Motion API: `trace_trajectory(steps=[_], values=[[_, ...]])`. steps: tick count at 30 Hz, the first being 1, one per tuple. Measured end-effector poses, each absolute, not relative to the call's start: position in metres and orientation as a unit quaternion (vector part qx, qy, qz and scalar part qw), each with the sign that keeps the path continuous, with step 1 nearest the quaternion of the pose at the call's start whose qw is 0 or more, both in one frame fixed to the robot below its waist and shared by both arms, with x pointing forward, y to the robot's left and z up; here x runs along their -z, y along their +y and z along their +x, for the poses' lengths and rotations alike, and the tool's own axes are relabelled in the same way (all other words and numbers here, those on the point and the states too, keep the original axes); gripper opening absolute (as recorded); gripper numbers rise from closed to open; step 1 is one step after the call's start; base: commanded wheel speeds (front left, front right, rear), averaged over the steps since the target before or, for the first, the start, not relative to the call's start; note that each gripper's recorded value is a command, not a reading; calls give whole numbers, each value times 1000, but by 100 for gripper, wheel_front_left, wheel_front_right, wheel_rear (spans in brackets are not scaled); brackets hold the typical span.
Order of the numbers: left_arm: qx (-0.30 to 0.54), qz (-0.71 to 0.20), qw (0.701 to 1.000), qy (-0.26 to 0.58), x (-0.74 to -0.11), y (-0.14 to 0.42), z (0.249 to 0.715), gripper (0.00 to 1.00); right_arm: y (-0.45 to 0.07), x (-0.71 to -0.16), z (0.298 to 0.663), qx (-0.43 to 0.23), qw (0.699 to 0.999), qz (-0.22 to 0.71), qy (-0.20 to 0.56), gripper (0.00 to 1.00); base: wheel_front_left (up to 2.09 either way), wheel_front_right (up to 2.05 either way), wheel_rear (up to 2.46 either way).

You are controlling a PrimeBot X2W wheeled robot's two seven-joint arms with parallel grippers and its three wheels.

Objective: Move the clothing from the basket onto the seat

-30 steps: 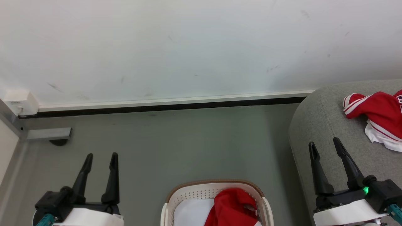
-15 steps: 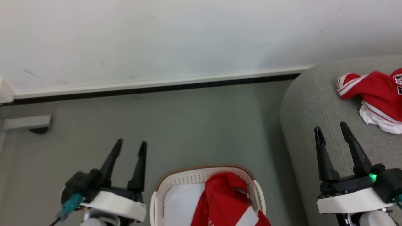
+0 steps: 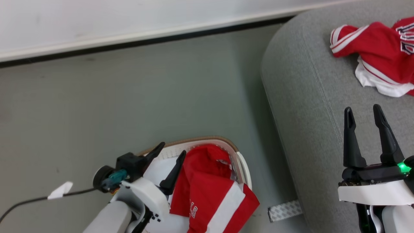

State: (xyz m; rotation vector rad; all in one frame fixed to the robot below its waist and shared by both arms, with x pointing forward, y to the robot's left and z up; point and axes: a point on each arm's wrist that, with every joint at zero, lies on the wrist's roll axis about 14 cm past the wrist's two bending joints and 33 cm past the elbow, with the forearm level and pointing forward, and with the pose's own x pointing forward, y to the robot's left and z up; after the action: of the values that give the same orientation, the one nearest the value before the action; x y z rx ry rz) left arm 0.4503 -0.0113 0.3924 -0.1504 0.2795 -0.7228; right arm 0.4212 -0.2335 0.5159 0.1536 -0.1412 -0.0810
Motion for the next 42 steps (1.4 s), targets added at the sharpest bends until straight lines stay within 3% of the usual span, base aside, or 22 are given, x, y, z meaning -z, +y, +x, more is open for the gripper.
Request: trace_trajectory(steps=[13, 16, 20, 39, 41, 42], values=[[440, -36, 833, 333, -267, -51, 433, 100, -262, -465, 433, 88, 992, 86, -11, 100, 0, 0, 0], [450, -22, 794, 408, -223, -47, 414, 100, -262, -451, 440, 89, 992, 86, 6, 100, 0, 0, 0], [451, -22, 766, 457, -192, -45, 407, 100, -265, -438, 443, 93, 992, 86, 21, 100, 0, 0, 0], [548, -11, 634, 545, -138, -82, 354, 100, -276, -395, 436, 115, 987, 78, 83, 100, 0, 0, 0], [553, -10, 626, 550, -138, -84, 348, 40, -277, -393, 435, 117, 986, 78, 86, 100, 0, 0, 0], [554, -10, 624, 550, -138, -85, 348, 3, -277, -393, 435, 117, 986, 77, 87, 100, 0, 0, 0]])
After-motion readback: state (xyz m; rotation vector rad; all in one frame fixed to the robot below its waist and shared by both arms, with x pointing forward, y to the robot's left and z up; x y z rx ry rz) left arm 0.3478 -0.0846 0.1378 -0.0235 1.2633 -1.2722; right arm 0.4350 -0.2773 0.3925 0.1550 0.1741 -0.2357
